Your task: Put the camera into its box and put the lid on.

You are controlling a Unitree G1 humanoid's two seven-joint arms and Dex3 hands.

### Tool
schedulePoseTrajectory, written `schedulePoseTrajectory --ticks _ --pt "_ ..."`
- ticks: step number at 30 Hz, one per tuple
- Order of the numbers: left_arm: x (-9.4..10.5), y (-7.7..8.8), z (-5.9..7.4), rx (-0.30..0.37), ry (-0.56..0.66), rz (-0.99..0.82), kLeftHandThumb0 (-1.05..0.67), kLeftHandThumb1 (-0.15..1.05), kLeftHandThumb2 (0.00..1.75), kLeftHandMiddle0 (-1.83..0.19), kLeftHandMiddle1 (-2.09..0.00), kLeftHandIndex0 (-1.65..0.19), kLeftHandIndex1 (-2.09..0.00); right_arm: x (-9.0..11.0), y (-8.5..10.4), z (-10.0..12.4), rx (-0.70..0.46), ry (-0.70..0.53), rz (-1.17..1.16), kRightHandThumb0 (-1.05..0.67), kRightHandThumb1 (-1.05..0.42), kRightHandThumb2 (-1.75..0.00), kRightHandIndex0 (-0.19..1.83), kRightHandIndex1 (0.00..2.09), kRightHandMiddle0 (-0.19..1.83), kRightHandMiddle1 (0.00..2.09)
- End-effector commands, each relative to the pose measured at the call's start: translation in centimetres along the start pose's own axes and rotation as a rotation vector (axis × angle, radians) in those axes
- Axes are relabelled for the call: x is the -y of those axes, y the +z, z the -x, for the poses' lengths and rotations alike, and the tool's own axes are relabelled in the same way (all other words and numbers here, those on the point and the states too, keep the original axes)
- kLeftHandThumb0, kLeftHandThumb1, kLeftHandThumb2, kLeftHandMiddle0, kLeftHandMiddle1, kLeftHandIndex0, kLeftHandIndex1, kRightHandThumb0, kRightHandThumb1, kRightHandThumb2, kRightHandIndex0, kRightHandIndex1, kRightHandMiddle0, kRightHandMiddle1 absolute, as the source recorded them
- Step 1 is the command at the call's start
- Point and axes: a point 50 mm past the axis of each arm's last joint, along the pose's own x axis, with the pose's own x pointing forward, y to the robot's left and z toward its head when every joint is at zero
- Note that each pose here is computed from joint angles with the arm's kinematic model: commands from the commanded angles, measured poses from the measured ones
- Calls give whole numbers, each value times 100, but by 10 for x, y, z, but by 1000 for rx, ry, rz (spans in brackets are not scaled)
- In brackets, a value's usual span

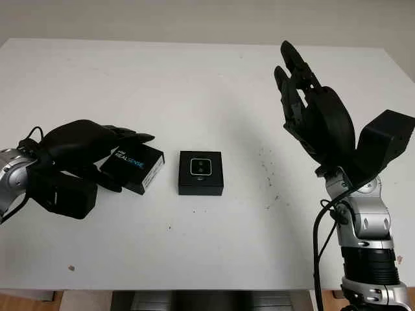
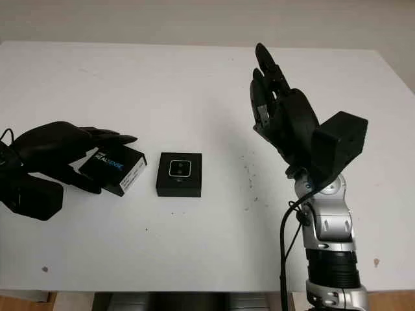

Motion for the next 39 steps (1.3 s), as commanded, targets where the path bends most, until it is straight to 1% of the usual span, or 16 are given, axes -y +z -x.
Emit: schedulePoseTrajectory --ticks 1,4,7,8,11,13,14,15,16,17,20,25,29,30,33,39 --pt "20 9 -5 44 -38 28 -45 89 6 -47 -36 -40 -39 -2 8 0 34 1 3 -59 -105 -62 -4 7 -7 11" --pt "22 11 -4 55 -41 15 -43 92 6 -33 -78 -27 -81 -2 7 0 34 -2 2 -59 -105 -61 -5 7 -7 12" --pt "24 14 -4 77 -27 11 -41 95 6 -30 -102 -26 -101 -2 7 1 32 -9 2 -59 -105 -60 -4 7 -7 13" --pt "25 15 -4 83 -22 14 -40 97 6 -27 -118 -25 -109 -2 7 1 30 -9 5 -58 -105 -59 -3 7 -7 14" --pt "26 19 -3 102 -12 26 -38 100 6 -22 -150 -20 -130 -2 6 1 29 -10 2 -58 -105 -58 -3 7 -8 15" --pt "25 20 -2 110 2 52 -39 103 6 -21 -162 -17 -144 -3 6 1 28 -15 -2 -58 -105 -57 -3 7 -8 16" --pt "25 21 -1 110 16 72 -40 104 10 -19 -172 -14 -158 -3 6 2 29 -16 -1 -58 -105 -57 -3 8 -8 17" --pt "24 22 -1 111 28 89 -42 104 13 -18 -177 -13 -165 -3 6 2 29 -16 0 -58 -105 -57 -3 8 -8 18" --pt "24 22 0 111 42 107 -43 104 16 -17 -182 -12 -173 -3 6 2 29 -17 1 -59 -105 -57 -2 8 -10 23" --pt "23 23 0 111 53 125 -43 105 19 -16 -188 -10 -181 -3 5 2 31 -17 2 -59 -105 -56 -1 8 -16 38" --pt "21 24 1 106 76 145 -42 105 24 -13 -193 -5 -189 -4 5 2 28 -22 2 -60 -105 -55 0 8 -19 49" --pt "19 26 1 103 102 161 -40 105 28 -17 -191 -6 -189 -5 5 3 31 -20 5 -61 -105 -55 0 9 -19 53" --pt "16 24 1 73 97 180 -42 105 35 -17 -190 -6 -186 -6 3 5 28 -21 -6 -61 -105 -54 0 9 -19 54" --pt "15 24 1 69 101 185 -40 105 34 -17 -198 -7 -189 -6 3 5 28 -22 -6 -61 -105 -53 1 9 -19 55" --pt "11 24 1 50 111 194 -40 105 32 -15 -207 -7 -194 -7 2 5 28 -17 -10 -62 -105 -52 0 9 -19 53" --pt "-8 23 2 -13 81 224 -41 105 33 -13 -203 -5 -191 -8 1 6 18 -10 -3 -62 -105 -53 0 8 -19 49"
